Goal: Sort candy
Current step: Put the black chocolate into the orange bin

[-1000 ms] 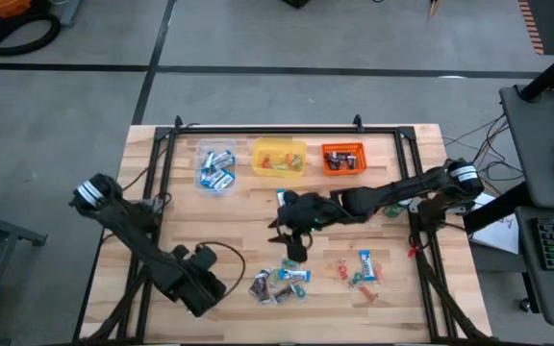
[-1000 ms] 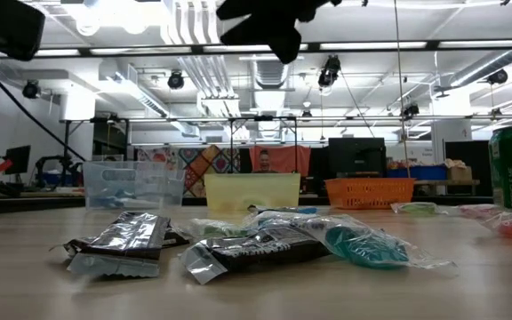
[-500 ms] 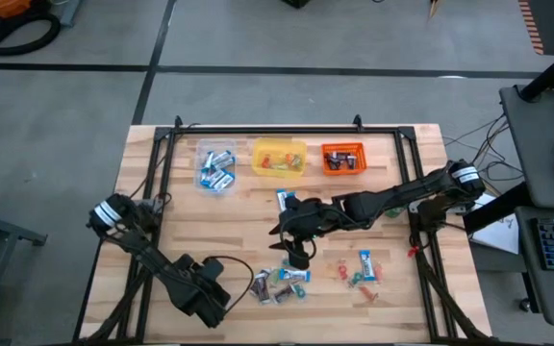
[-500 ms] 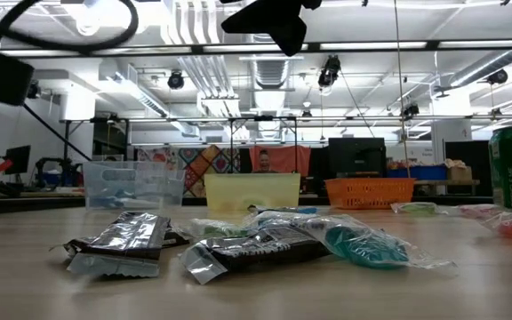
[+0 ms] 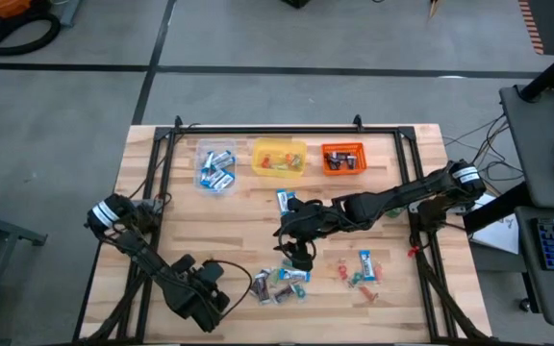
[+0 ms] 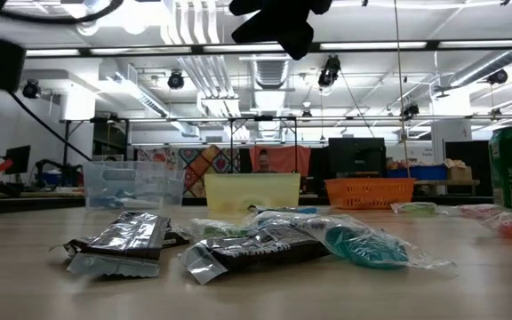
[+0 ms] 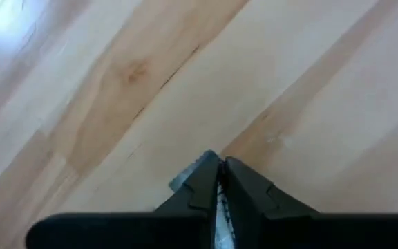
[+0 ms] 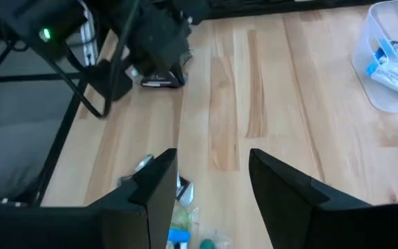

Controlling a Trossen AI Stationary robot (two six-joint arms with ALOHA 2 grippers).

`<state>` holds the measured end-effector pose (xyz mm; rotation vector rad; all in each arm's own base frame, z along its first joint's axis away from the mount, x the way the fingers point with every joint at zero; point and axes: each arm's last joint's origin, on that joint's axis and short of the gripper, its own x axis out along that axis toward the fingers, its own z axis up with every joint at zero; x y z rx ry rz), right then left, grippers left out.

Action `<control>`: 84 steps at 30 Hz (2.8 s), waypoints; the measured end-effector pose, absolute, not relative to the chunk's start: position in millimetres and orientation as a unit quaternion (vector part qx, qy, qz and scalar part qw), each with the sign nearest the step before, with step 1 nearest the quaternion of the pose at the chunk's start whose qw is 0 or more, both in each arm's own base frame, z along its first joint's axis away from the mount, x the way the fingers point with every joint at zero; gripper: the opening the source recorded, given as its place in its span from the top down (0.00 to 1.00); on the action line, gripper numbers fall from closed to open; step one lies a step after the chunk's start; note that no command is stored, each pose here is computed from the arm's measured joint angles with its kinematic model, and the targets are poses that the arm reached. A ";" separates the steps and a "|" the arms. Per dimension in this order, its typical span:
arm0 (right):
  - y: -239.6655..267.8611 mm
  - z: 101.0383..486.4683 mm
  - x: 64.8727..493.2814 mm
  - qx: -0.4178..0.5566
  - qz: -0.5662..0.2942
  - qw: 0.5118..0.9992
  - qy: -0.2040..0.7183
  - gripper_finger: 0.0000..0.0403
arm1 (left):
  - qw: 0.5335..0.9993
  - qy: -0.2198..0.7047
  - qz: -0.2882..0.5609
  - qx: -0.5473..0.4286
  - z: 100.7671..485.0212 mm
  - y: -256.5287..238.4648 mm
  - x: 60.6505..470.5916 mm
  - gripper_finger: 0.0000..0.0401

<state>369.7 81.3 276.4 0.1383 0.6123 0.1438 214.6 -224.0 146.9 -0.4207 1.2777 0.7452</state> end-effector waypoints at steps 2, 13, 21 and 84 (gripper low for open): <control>82.6 277.2 368.8 0.062 0.075 0.949 0.299 0.58 | 0.736 0.563 0.326 -0.189 155.5 -222.4 214.7 0.97; 82.3 256.3 364.4 0.032 0.084 0.950 0.299 0.59 | 0.897 0.325 0.263 -0.142 243.8 -192.5 204.4 1.00; 81.6 233.0 361.8 0.000 0.101 0.972 0.214 0.59 | 0.953 0.197 0.219 -0.073 279.1 -174.6 193.8 1.00; 74.6 218.5 360.9 0.037 0.081 0.979 0.185 0.59 | 0.904 0.309 0.266 -0.127 215.7 -193.4 199.5 1.00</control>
